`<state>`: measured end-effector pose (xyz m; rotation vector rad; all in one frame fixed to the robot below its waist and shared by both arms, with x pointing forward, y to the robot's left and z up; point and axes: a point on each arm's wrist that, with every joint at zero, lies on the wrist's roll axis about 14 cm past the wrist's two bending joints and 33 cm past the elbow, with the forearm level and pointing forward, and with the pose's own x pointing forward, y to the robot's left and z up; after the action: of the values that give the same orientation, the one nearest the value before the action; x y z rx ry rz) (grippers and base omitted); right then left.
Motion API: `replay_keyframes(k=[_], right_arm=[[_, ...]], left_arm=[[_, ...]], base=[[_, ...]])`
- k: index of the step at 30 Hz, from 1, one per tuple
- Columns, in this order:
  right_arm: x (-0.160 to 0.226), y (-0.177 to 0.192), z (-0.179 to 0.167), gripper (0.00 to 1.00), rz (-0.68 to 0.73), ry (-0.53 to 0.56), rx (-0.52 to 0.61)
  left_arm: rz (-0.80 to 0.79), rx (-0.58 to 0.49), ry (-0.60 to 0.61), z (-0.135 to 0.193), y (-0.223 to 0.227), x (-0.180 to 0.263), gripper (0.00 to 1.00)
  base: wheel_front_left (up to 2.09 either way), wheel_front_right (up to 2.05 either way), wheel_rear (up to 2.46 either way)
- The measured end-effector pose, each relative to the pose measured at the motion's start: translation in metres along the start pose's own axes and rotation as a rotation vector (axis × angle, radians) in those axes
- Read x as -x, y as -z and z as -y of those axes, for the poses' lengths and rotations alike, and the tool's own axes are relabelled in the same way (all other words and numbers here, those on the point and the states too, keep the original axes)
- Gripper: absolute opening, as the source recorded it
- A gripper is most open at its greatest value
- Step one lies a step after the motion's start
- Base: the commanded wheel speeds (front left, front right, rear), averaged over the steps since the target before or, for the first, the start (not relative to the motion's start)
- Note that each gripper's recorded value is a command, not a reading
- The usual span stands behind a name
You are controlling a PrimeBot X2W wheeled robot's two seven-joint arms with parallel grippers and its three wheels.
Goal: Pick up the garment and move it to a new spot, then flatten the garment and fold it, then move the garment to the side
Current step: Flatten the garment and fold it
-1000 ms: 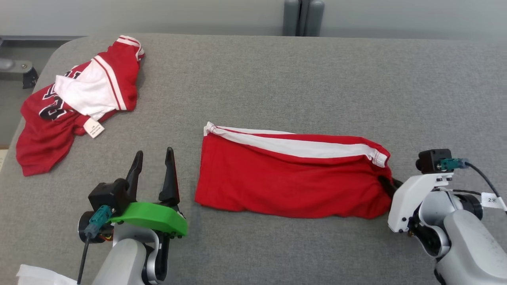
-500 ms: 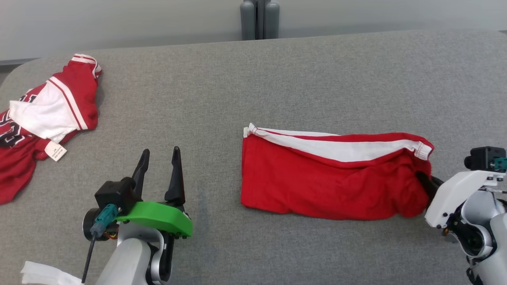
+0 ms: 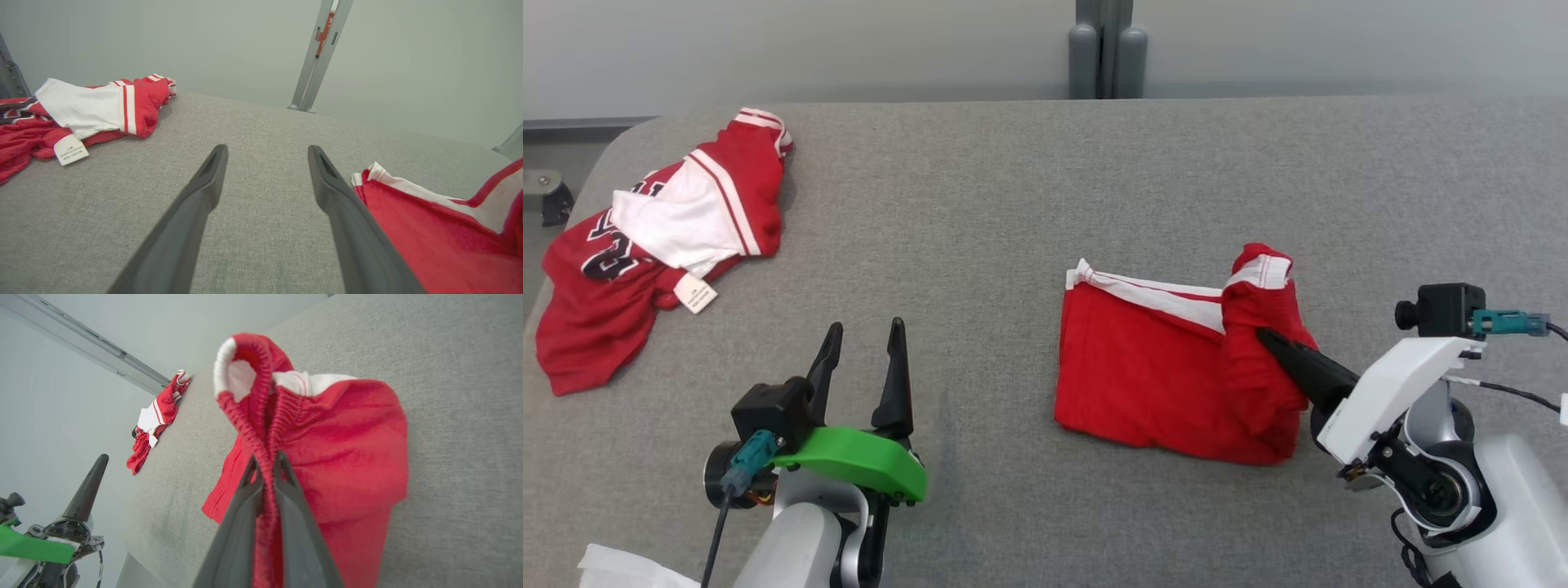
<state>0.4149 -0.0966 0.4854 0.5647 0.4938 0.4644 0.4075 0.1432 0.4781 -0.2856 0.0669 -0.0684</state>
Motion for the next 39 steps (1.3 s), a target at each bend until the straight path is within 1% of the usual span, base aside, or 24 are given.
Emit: replay_keyframes(k=[5, 13, 14, 15, 16, 17, 23, 25, 28, 30, 34, 39], right_arm=[[-0.023, 0.017, -0.024, 0.0, -0.043, -0.06, -0.031], [-0.06, 0.035, -0.049, 0.0, -0.092, -0.099, -0.051], [-0.064, 0.039, -0.051, 0.03, -0.106, -0.099, -0.042], [-0.067, 0.042, -0.053, 0.41, -0.116, -0.101, -0.033], [-0.069, 0.044, -0.055, 0.83, -0.123, -0.104, -0.028], [-0.072, 0.046, -0.058, 1.0, -0.125, -0.109, -0.022], [-0.075, 0.046, -0.082, 1.0, -0.113, -0.171, 0.005], [-0.073, 0.037, -0.087, 1.0, -0.072, -0.188, 0.011], [-0.067, 0.018, -0.085, 1.0, 0.017, -0.185, 0.032], [-0.061, 0.001, -0.078, 1.0, 0.096, -0.164, 0.07], [-0.041, -0.033, -0.046, 1.0, 0.258, -0.063, 0.21], [-0.005, -0.055, -0.008, 1.0, 0.417, 0.072, 0.31]], left_arm=[[0.014, -0.001, -0.039, -0.012, -0.006, 0.011, 1.0], [0.028, 0.007, -0.099, -0.031, -0.011, 0.027, 1.0], [0.027, 0.007, -0.106, -0.032, -0.011, 0.029, 1.0], [0.027, 0.006, -0.111, -0.034, -0.01, 0.03, 1.0], [0.028, 0.007, -0.115, -0.035, -0.01, 0.031, 1.0], [0.027, 0.008, -0.118, -0.035, -0.01, 0.032, 1.0], [0.023, 0.01, -0.114, -0.033, -0.007, 0.031, 1.0], [0.024, 0.01, -0.099, -0.028, -0.007, 0.029, 1.0], [0.023, 0.011, -0.073, -0.02, -0.007, 0.025, 1.0], [0.024, 0.013, -0.052, -0.013, -0.007, 0.023, 1.0], [0.037, 0.012, -0.01, 0.002, -0.009, 0.016, 1.0], [0.046, 0.013, 0.029, 0.017, -0.011, 0.007, 1.0]], base=[[0.0, 0.0, 0.0], [0.0, 0.0, 0.0], [0.0, 0.0, 0.0], [0.0, 0.0, 0.0], [0.0, 0.0, 0.0], [0.0, 0.0, 0.0], [0.0, 0.0, 0.0], [0.0, 0.0, 0.0], [0.0, 0.0, 0.0], [0.0, 0.0, 0.0], [0.0, 0.0, 0.0], [0.0, 0.0, 0.0]])
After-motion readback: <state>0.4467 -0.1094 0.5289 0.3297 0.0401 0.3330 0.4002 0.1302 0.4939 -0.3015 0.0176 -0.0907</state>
